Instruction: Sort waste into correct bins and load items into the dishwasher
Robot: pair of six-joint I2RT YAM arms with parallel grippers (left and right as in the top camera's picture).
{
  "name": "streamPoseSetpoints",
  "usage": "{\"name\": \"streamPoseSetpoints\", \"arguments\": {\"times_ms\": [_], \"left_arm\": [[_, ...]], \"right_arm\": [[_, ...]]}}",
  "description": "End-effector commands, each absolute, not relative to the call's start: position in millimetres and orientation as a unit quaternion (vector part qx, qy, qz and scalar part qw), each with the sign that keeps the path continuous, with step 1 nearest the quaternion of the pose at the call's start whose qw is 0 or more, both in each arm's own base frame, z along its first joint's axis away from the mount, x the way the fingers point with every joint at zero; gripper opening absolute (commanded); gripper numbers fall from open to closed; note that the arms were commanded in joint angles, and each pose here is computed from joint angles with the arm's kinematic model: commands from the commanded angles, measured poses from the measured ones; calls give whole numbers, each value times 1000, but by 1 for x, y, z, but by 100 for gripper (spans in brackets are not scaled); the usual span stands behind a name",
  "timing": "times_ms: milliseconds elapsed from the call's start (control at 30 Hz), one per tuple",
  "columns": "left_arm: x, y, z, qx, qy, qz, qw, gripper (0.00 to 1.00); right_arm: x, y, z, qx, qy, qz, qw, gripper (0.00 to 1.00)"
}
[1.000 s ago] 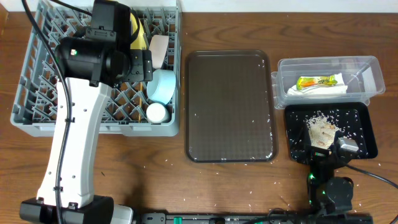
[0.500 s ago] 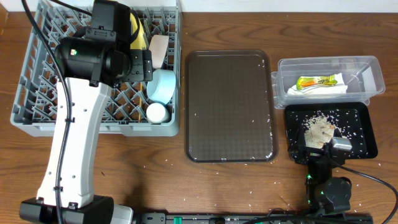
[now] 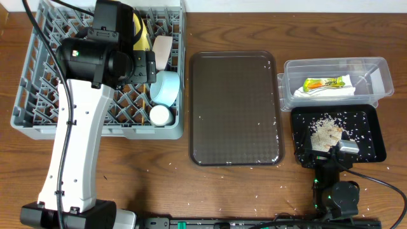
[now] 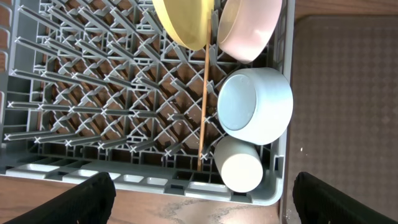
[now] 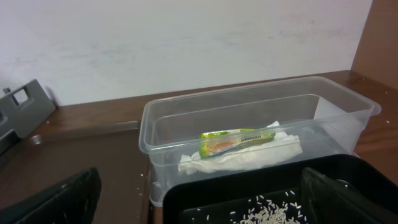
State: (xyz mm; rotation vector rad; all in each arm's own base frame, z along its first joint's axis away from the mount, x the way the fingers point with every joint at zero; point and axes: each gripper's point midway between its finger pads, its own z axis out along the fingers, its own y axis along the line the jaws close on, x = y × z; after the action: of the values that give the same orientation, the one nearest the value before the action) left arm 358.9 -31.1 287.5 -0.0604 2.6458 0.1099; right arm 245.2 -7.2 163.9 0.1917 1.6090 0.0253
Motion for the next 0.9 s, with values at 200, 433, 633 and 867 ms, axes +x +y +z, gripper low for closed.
{"name": "streamPoseSetpoints", "arguments": {"times_ms": [200,433,633,867], "left_arm": [[354,-25,290,-17,969,54,240,91],[359,-21,325,-30,907,32,419,91],[302,17,285,-81,874,20,479,91],[267,29,243,-103,821,19,561,92]], "right_arm": [[245,-3,163,73,721,12,689,99],[245,-3,163,73,721,12,689,99],[245,-3,163,73,721,12,689,99],[245,-3,163,73,721,12,689,99]]}}
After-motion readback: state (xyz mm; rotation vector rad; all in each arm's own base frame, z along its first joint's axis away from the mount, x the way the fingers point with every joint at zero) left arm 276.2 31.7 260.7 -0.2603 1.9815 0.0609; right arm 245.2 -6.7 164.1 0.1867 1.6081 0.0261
